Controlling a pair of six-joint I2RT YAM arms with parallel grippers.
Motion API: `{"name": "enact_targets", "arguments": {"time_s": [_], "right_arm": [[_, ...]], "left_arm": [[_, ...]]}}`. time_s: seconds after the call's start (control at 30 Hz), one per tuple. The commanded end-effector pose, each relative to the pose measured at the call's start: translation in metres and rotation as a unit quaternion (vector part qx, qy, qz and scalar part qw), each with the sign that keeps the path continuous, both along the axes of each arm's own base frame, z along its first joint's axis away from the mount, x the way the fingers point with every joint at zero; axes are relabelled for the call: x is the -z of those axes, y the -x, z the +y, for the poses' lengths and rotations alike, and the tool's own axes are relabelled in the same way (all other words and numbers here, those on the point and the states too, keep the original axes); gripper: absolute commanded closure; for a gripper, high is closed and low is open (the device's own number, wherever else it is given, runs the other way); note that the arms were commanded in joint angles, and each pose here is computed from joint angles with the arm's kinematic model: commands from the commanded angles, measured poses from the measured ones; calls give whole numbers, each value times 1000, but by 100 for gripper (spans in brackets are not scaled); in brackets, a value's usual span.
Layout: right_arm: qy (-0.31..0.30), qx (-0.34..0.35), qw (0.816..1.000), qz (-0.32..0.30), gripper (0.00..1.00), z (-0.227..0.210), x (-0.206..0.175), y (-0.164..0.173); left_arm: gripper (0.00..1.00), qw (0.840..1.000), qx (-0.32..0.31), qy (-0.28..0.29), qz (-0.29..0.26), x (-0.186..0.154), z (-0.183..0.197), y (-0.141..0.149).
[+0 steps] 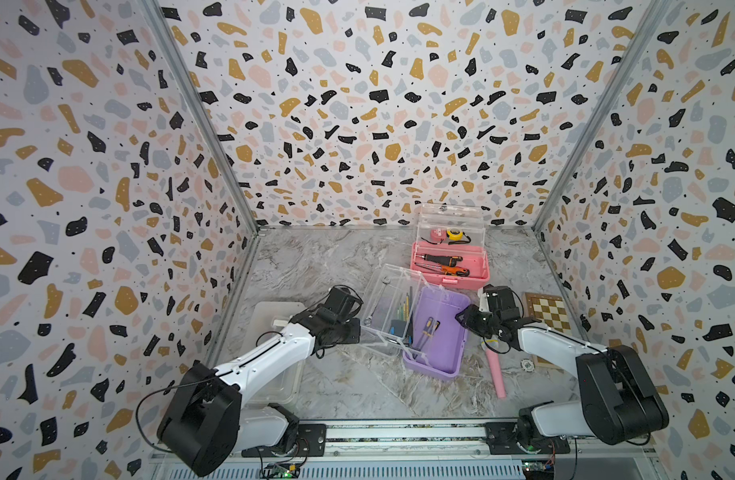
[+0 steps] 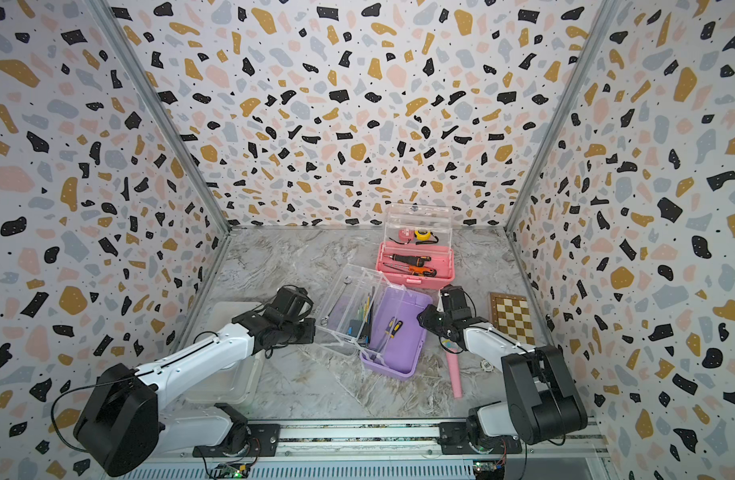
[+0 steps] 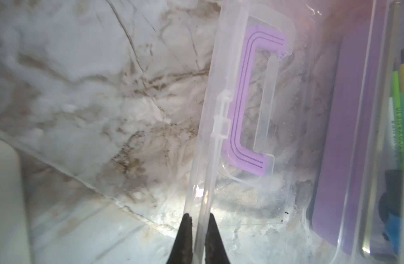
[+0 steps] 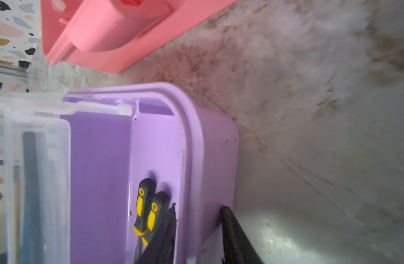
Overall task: Close toolboxes
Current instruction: Close the toolbox at the center of the board.
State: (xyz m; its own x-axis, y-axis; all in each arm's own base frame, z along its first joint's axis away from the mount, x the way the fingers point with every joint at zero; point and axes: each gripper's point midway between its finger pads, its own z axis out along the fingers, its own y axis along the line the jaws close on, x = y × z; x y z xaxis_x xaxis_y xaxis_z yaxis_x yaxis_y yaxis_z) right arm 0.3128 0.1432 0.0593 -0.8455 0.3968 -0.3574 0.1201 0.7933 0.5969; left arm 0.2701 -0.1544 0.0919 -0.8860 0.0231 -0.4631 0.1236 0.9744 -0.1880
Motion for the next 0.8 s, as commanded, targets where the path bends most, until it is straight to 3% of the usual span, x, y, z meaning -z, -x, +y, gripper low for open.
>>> {"name": "enact_targets", "arguments": {"time_s": [0.0, 0.2, 0.47, 0.77], "right_arm": [[-59, -42, 997, -14, 64, 33, -16, 4], [-102, -65, 992, -20, 64, 65, -17, 1], [-149, -97, 983, -36, 65, 103, -22, -12], [-153, -114, 981, -25, 65, 128, -12, -14]], "left_arm": [[100, 995, 12, -51, -86, -47, 6, -28], [100, 978, 68, -118, -161, -89, -11, -34], [100, 945, 145, -128, -262, -130, -50, -16], [100, 920, 228, -107, -299, -136, -87, 18]]}}
